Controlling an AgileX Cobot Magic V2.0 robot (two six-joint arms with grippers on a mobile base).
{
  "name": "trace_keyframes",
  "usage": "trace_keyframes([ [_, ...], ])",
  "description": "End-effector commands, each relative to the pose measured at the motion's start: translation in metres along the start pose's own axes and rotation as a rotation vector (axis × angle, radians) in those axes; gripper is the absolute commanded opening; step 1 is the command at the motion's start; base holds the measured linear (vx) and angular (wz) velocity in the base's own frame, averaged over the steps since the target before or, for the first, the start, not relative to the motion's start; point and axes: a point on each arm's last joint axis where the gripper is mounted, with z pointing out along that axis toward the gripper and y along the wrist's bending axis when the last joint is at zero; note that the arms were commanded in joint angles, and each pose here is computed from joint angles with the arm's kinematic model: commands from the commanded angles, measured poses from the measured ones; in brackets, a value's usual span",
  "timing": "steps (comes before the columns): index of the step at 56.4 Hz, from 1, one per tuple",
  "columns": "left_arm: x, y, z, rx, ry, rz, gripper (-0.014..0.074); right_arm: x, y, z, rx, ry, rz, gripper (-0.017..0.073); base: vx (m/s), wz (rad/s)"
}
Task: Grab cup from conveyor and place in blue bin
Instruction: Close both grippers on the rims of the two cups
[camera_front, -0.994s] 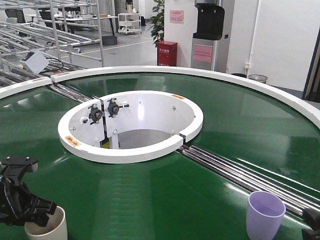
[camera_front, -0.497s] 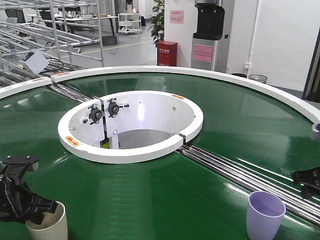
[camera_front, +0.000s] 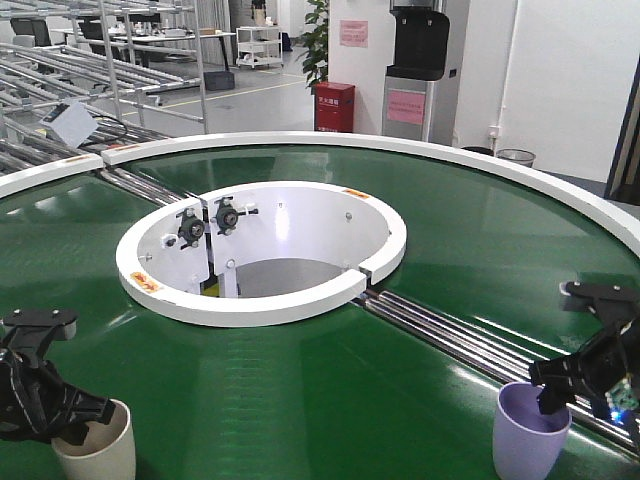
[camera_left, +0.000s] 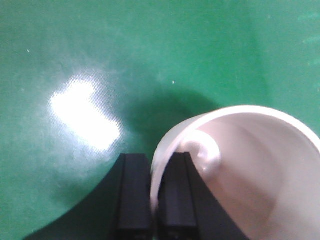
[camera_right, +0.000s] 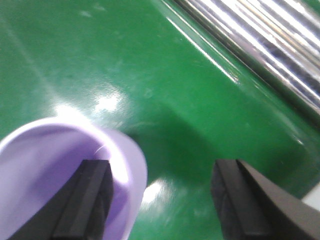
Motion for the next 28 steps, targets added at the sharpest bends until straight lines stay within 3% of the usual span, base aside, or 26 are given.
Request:
trace_keyframes([
  [1, -0.015, -0.003, -0.023, 0.0, -0.124, 0.001, -0.0008, -0.016, -0.001, -0.015, 0.006, -0.121, -0.004, 0.0461, 0.0, 0.0],
  [14, -0.015, -0.003, -0.023, -0.001, -0.128, 0.001, -0.0008, -0.013, -0.002, 0.006, -0.018, -0.073, 0.028, 0.0302, 0.0, 0.0],
  [28, -0.015, -0.003, -0.023, -0.001, -0.127, 0.001, -0.0008, -0.013, 0.001, -0.003, -0.041, -0.075, 0.041, 0.0074, 0.0, 0.0],
])
